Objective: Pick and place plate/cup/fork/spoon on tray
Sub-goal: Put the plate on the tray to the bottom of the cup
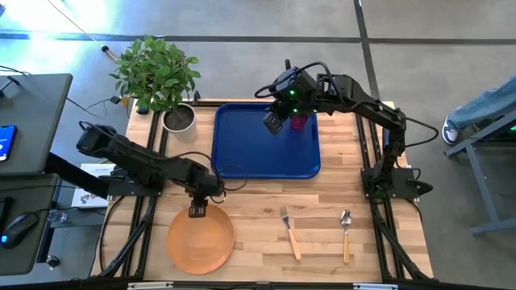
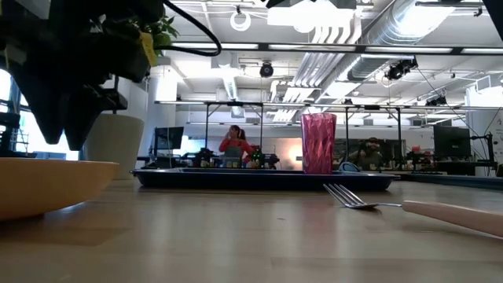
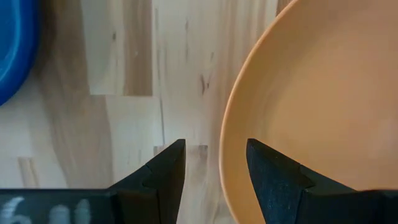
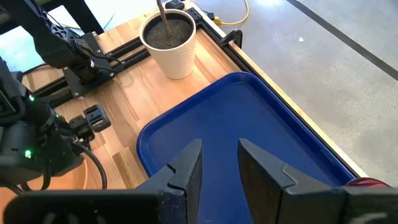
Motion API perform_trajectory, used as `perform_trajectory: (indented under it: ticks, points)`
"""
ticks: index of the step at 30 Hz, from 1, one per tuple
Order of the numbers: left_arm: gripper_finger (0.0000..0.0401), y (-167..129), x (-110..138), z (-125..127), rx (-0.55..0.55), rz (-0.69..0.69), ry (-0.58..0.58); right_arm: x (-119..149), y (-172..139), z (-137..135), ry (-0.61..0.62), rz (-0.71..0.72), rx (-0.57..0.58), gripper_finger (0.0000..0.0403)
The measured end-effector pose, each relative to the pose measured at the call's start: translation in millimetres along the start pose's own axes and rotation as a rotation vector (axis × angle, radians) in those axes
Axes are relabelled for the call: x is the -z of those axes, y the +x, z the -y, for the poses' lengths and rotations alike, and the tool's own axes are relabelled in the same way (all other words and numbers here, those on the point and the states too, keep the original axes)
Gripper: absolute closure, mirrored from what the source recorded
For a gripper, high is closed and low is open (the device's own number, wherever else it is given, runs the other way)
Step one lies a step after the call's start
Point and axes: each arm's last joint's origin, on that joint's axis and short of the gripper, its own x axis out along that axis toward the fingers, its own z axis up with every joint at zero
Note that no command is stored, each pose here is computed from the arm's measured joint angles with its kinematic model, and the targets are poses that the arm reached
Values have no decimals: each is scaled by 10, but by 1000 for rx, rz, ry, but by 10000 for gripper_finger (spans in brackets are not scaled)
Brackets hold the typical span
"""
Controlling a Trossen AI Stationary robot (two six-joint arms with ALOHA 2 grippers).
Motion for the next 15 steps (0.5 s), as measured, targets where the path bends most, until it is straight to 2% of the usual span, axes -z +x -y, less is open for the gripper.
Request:
perform_trajectory:
  ticks: [10, 15]
  points:
    - [240, 199, -66, 64, -4, -37, 76, 2, 1, 1, -1, -2, 1, 308]
    - [240, 322, -85, 57, -19, -85, 72, 2, 1, 1, -1, -2, 1, 308]
